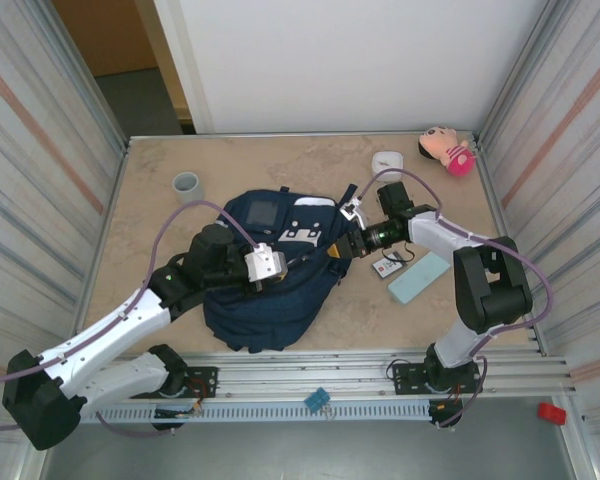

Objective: Pack books, pencil case, and school supplies into a backpack

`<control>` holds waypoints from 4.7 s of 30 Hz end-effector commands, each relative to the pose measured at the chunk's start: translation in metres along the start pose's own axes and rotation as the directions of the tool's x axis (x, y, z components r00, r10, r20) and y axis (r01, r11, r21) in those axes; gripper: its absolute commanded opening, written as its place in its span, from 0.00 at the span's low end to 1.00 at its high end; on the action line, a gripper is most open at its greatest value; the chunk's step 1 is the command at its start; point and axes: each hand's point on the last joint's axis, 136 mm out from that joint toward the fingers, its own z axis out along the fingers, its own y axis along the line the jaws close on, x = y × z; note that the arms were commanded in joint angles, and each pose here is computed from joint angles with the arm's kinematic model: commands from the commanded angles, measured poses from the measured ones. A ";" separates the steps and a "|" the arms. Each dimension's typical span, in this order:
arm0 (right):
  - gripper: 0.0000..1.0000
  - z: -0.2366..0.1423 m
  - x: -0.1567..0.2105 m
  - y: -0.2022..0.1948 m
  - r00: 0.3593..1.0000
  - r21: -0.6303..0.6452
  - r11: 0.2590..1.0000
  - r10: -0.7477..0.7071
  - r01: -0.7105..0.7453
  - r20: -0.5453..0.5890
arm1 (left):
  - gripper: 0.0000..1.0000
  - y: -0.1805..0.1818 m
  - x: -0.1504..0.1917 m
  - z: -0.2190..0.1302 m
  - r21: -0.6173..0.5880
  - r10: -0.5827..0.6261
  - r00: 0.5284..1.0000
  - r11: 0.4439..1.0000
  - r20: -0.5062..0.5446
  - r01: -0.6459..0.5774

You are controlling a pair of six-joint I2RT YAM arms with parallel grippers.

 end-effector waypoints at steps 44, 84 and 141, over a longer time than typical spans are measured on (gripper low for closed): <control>0.00 -0.019 0.007 0.113 0.796 0.275 0.751 -0.596 0.600 -0.109 | 0.00 0.083 -0.018 0.020 -0.365 -0.247 0.969 0.901 0.016 0.236; 0.73 -0.033 -0.035 0.103 0.653 -0.199 0.781 0.609 -0.591 0.451 | 0.00 0.065 -0.085 0.035 -0.090 -0.183 0.932 0.971 0.314 0.221; 0.34 0.002 -0.077 0.104 0.624 -0.240 0.757 0.642 -0.608 0.445 | 0.43 -0.022 0.018 0.034 -0.466 -0.857 0.515 0.459 -0.007 0.757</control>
